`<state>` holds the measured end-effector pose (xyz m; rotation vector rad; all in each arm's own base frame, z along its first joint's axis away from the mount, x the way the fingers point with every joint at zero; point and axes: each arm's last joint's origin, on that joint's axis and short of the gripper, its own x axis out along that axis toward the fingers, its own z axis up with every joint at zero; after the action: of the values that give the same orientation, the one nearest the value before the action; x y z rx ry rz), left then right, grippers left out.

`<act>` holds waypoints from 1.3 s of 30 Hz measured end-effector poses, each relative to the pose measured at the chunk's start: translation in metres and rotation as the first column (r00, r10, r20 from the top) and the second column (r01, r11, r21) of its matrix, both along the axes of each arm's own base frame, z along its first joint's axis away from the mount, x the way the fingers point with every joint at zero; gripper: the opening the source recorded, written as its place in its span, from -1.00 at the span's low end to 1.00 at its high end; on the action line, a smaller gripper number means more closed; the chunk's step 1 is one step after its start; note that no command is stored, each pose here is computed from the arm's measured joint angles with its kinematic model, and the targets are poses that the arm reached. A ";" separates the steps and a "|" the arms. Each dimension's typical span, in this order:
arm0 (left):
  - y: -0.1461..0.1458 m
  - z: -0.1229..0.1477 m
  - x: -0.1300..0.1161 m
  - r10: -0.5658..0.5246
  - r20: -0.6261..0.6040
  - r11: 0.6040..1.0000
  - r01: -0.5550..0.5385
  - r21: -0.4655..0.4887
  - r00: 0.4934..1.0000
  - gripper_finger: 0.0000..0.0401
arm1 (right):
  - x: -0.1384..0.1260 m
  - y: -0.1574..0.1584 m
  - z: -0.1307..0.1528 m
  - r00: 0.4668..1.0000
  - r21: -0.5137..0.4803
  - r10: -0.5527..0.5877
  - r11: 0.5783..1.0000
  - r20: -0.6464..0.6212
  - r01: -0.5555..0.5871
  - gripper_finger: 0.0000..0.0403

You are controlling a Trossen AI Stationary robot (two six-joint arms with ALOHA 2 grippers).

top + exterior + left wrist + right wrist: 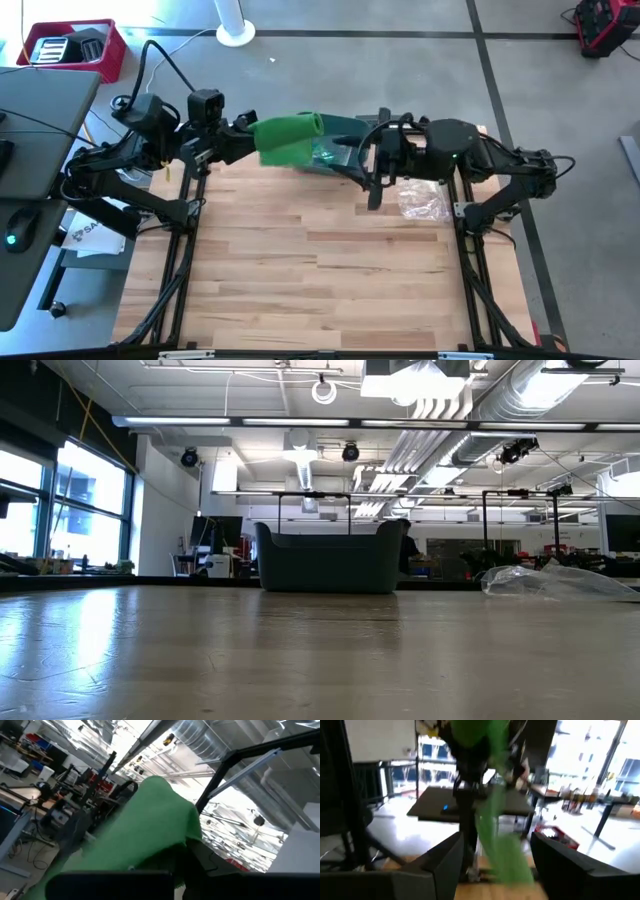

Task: Roll bandage
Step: Roll the green bandage

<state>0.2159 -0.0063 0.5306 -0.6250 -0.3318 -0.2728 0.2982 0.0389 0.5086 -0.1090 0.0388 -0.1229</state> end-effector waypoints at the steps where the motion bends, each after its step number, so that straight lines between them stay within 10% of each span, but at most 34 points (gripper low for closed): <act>1: 0.000 0.000 0.000 -0.003 0.000 1.000 0.003 0.001 1.000 -0.97 | 0.000 0.000 0.002 1.000 -0.013 -0.007 1.000 0.020 0.007 0.12; 14: 0.000 -0.002 0.004 -0.048 -0.028 0.995 0.045 -0.093 0.998 -0.97 | 0.031 -0.013 0.001 0.986 -0.118 -0.081 0.988 0.143 0.099 0.12; 23: -0.001 -0.012 0.020 -0.111 -0.098 0.977 0.091 -0.194 0.989 -0.97 | 0.050 -0.024 -0.009 0.978 -0.088 0.133 0.989 0.158 -0.120 0.07; 32: -0.002 -0.016 0.024 -0.182 -0.139 0.950 0.137 -0.282 0.973 -0.97 | 0.051 -0.025 -0.015 0.996 -0.181 0.002 0.983 0.084 0.014 -0.91; 39: -0.002 -0.028 0.016 -0.193 -0.296 0.941 0.091 -0.325 0.936 -0.97 | 0.002 -0.015 0.021 0.978 -0.396 -0.135 0.898 0.161 0.189 -0.99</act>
<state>0.2319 -0.0082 0.5026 -0.9911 -0.0069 -0.2551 0.2998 0.0242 0.5292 -0.5197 -0.1096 -0.3056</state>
